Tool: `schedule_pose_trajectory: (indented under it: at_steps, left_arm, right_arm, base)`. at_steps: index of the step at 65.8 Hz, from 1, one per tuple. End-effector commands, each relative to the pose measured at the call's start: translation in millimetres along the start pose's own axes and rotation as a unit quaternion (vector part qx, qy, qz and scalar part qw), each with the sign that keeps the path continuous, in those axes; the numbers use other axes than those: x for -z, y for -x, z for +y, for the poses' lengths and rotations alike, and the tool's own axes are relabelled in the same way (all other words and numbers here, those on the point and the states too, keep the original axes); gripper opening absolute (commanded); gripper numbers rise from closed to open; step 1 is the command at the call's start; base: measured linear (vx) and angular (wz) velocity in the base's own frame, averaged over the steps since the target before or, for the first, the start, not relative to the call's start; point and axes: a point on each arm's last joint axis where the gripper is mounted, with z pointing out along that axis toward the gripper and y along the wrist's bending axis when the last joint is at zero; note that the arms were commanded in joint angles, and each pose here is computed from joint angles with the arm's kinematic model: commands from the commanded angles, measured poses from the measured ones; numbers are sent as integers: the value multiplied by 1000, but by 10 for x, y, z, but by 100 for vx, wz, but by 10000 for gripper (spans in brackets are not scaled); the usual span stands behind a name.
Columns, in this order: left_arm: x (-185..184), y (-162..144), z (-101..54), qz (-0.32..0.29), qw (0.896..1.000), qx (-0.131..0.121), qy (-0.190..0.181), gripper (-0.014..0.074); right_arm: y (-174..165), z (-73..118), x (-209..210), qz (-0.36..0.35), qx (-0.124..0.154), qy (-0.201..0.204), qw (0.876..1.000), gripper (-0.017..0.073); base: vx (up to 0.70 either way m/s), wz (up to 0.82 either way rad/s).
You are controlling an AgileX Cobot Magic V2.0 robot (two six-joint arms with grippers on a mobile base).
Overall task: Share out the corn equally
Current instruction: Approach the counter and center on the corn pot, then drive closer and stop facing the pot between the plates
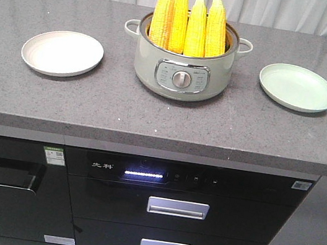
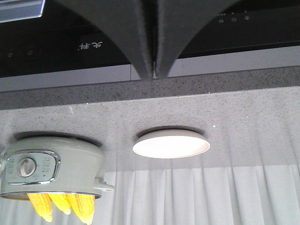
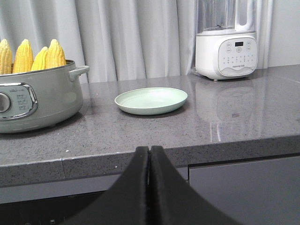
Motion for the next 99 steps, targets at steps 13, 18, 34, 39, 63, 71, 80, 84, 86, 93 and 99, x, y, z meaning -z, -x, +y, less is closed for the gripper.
schedule_pose_trajectory:
  at_steps: [13,18,34,39,63,71,80,84,86,93,99]
  left_arm:
    - [6,24,-1,-36,999,5,-2,-6]
    - [6,24,-1,-36,999,5,-2,-6]
    - [6,24,-1,-36,999,5,-2,-6]
    - [6,24,-1,-36,999,5,-2,-6]
    - [6,24,-1,-36,999,5,-2,-6]
    - [6,24,-1,-36,999,5,-2,-6]
    - [6,24,-1,-36,999,5,-2,-6]
    - [6,24,-1,-36,999,5,-2,-6]
    - [6,24,-1,-36,999,5,-2,-6]
    - [6,24,-1,-36,999,5,-2,-6]
    - [6,24,-1,-36,999,5,-2,-6]
  right_arm:
    - [44,-9,2,-35,6,-5,999,-3]
    - [44,-9,2,-35,6,-5,999,-3]
    - [44,-9,2,-35,6,-5,999,-3]
    - [44,-9,2,-35,6,-5,999,-3]
    - [44,-9,2,-35,6,-5,999,-3]
    - [44,-9,2,-35,6,-5,999,-3]
    - [44,-9,2,-35,6,-5,999,-3]
    - [44,-9,2,-35,6,-5,999,-3]
    - [44,-9,2,-35,6,-5,999,-3]
    - [44,-9,2,-35,6,-5,999,-3]
    - [44,-9,2,-35,6,-5,999,-3]
  base:
    - [6,-1]
    - [6,-1]
    - [6,-1]
    - [6,-2]
    - [6,-1]
    - [7,-1]
    - [6,-1]
    - [6,-1]
    - [6,-1]
    - [6,-2]
    - [6,-2]
